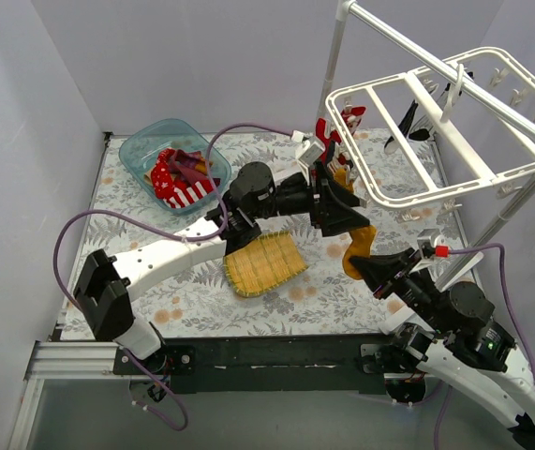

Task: Remove the socks clipped to the hanger
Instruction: Remove the sock from the hanger, then place the sock in the bin, then remove the sock from the hanger.

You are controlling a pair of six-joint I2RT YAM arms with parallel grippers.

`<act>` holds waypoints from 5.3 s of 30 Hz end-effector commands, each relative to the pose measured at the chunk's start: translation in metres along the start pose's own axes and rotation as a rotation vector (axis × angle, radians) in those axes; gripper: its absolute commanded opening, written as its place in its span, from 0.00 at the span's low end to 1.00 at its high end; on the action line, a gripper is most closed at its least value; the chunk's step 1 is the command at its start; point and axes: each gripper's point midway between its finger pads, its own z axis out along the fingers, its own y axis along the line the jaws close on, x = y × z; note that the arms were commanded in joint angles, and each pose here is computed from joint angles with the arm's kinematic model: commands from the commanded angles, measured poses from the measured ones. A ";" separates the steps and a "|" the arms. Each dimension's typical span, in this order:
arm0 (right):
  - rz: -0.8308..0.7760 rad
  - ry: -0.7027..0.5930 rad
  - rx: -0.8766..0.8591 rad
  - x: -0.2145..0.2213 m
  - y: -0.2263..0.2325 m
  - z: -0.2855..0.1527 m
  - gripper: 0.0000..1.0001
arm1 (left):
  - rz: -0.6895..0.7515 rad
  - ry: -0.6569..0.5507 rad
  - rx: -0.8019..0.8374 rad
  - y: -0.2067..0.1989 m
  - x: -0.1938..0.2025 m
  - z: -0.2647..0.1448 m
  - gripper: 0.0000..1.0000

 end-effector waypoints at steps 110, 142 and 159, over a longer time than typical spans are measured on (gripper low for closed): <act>0.059 -0.060 0.187 -0.024 -0.025 0.000 0.73 | -0.156 -0.629 -1.571 0.317 -0.146 -0.447 0.98; -0.333 -0.554 0.283 -0.056 -0.055 0.047 0.96 | -0.199 -0.470 -0.942 0.183 -0.100 -0.256 0.97; -0.324 -0.564 0.252 -0.077 -0.057 0.082 0.95 | -0.175 -0.427 -0.831 0.156 -0.102 -0.237 0.98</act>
